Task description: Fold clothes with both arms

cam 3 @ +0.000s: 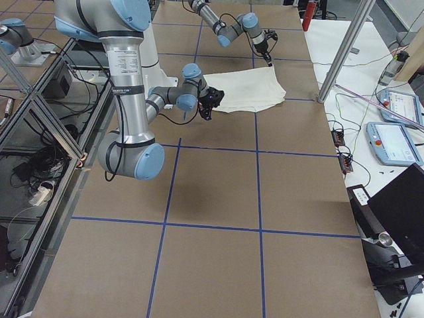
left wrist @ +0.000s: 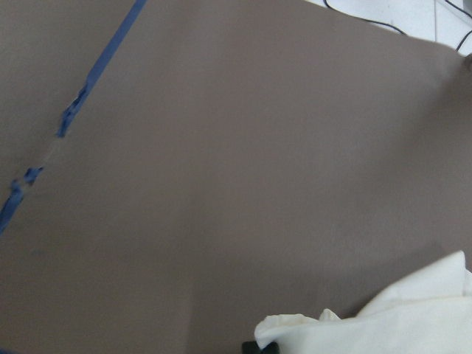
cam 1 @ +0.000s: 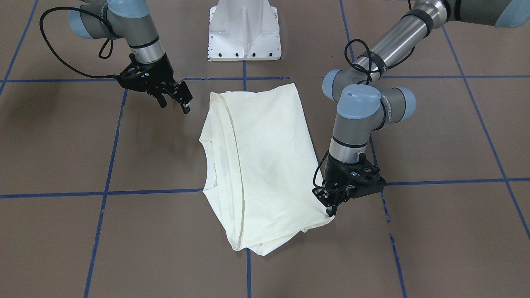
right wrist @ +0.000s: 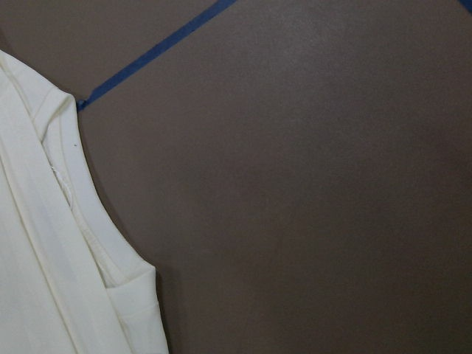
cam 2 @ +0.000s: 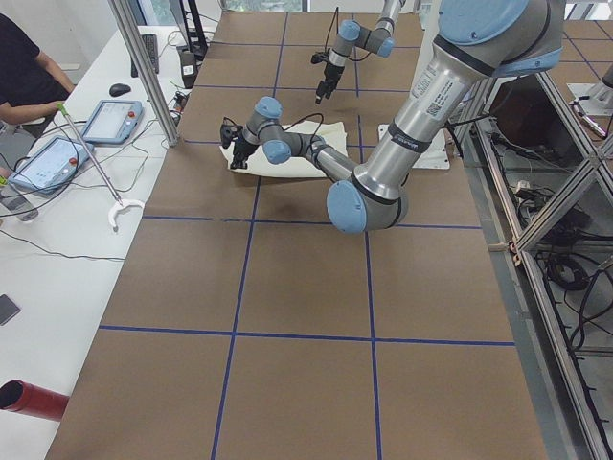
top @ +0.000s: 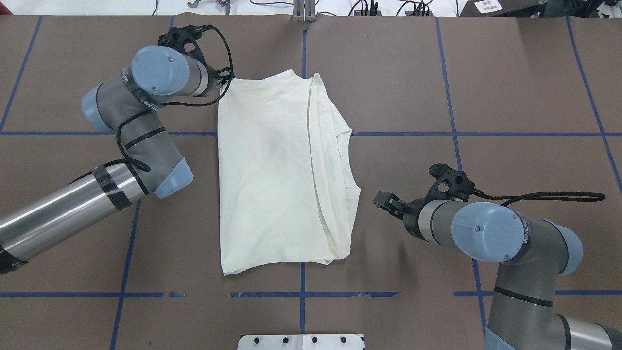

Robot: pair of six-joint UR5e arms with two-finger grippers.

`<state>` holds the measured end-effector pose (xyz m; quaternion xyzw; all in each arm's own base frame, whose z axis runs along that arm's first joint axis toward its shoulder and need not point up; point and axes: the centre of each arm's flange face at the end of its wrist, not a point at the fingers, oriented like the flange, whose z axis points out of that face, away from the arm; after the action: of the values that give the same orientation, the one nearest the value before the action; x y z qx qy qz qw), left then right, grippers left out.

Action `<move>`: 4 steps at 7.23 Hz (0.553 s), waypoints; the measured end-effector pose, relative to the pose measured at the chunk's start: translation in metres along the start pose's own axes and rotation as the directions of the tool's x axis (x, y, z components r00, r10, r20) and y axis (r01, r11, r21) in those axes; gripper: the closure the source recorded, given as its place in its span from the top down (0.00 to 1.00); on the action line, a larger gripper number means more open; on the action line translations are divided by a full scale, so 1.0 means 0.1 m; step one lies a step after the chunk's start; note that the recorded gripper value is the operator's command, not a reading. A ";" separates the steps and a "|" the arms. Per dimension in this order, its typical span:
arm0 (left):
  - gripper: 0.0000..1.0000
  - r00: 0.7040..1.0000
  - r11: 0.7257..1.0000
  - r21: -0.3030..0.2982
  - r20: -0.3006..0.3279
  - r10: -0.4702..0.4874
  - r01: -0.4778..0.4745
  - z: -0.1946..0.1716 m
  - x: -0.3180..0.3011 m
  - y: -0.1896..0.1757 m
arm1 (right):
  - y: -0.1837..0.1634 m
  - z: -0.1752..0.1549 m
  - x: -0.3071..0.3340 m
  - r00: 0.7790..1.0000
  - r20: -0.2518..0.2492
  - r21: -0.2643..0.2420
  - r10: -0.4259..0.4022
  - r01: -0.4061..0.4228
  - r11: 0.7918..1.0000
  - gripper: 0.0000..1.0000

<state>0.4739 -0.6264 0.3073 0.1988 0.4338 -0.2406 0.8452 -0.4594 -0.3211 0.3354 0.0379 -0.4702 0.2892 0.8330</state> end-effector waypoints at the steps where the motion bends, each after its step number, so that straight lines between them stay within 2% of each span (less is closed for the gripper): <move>1: 0.40 1.000 1.000 0.000 -0.022 0.000 0.000 -0.06 0.08 -0.04 | 0.03 0.01 -0.07 1.000 0.010 -0.003 0.000 0.000 1.000 1.00; 2: 0.40 0.998 1.000 -0.025 -0.060 -0.006 0.005 -0.23 0.16 0.00 | 0.11 0.05 -0.22 1.000 0.028 0.008 -0.004 0.004 1.000 1.00; 3: 0.40 0.995 0.998 -0.066 -0.102 -0.024 0.017 -0.48 0.13 0.07 | 0.26 0.15 -0.42 0.998 0.054 0.046 -0.017 0.015 0.999 1.00; 4: 0.40 0.991 0.995 -0.092 -0.128 -0.039 0.027 -0.69 0.03 0.15 | 0.43 0.25 -0.67 0.996 0.080 0.080 -0.031 0.024 0.997 0.86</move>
<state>0.4399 -0.5775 0.2693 0.1686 0.5014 -0.2212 0.8193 -0.5271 -0.3236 0.2861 0.0888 -0.4915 0.2942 0.8149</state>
